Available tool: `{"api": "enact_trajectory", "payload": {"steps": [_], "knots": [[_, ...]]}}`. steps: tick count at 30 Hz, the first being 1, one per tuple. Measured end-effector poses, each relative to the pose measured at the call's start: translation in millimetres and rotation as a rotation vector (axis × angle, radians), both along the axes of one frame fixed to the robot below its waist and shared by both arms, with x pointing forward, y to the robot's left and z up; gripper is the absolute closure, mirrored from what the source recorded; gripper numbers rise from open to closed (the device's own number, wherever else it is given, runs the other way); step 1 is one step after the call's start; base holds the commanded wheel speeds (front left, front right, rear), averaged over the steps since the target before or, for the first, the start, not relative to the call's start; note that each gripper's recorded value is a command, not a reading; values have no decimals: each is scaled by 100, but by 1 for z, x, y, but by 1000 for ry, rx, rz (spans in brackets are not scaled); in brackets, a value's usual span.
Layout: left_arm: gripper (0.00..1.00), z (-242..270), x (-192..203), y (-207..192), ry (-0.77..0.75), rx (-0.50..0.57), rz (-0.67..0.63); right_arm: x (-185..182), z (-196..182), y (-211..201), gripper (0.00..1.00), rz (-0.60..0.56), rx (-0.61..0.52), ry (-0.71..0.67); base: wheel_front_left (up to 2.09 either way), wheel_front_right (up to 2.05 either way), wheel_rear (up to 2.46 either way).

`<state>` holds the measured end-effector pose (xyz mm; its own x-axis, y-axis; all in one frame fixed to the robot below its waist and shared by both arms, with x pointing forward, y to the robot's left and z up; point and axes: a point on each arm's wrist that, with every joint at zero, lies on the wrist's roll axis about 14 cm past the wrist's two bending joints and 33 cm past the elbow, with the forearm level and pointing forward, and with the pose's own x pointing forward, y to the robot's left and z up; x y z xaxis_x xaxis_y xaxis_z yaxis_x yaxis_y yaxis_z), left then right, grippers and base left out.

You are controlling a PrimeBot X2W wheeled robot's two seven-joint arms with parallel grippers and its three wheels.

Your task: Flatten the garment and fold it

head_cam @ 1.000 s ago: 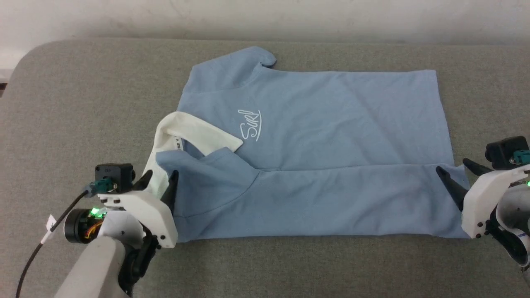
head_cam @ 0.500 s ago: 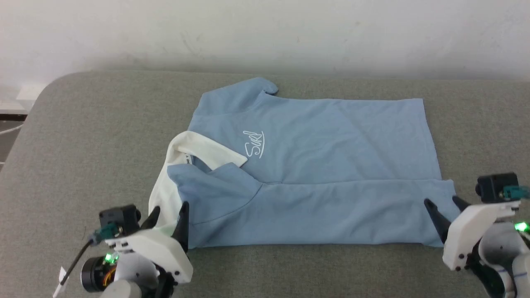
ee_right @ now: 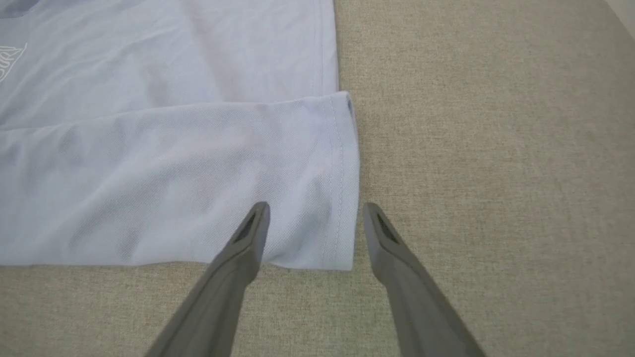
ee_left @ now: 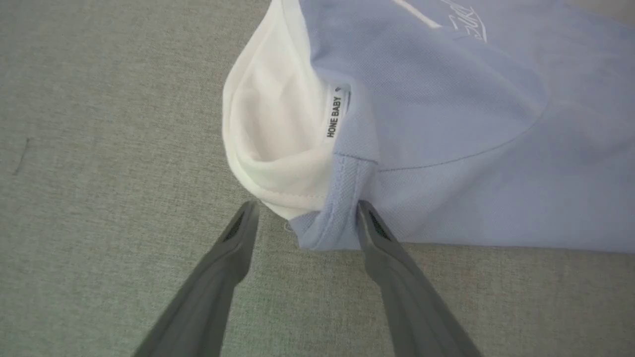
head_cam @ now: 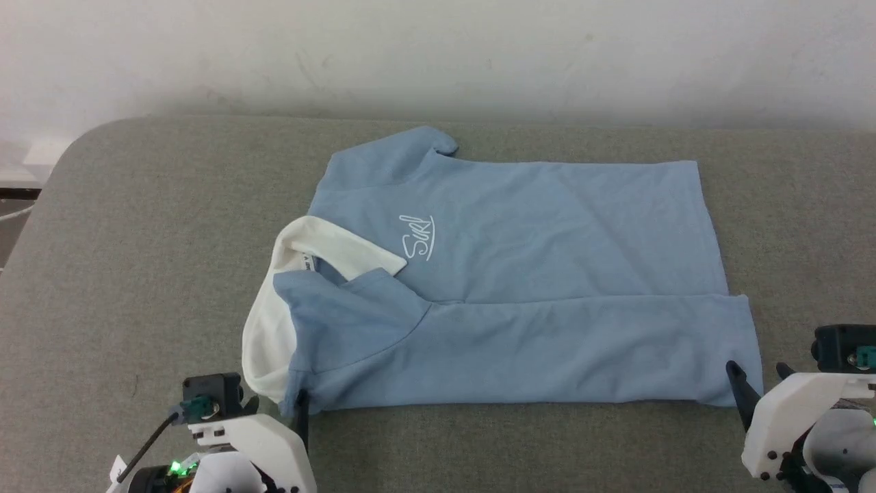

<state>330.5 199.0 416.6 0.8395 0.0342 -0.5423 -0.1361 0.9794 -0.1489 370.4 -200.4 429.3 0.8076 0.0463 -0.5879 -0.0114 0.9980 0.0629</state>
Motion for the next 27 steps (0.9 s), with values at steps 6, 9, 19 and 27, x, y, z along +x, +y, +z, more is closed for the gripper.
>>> {"api": "enact_trajectory", "payload": {"steps": [6, 9, 19, 27], "knots": [[0, -16, 0, 5, 60, 19, 19, 1, -3, -3, 0, -23, 14, 6, 0, 0, 0], [0, -26, 1, 6, 92, 25, 23, 1, -6, -6, 0, -34, 13, 14, 0, 0, 0], [100, -39, 20, -7, 117, -20, -21, 4, -19, -15, 0, -58, -12, 49, 0, 0, 0], [100, -30, 21, -7, 64, -20, -17, 4, -48, -10, 0, -49, -6, 148, 0, 0, 0]]}}
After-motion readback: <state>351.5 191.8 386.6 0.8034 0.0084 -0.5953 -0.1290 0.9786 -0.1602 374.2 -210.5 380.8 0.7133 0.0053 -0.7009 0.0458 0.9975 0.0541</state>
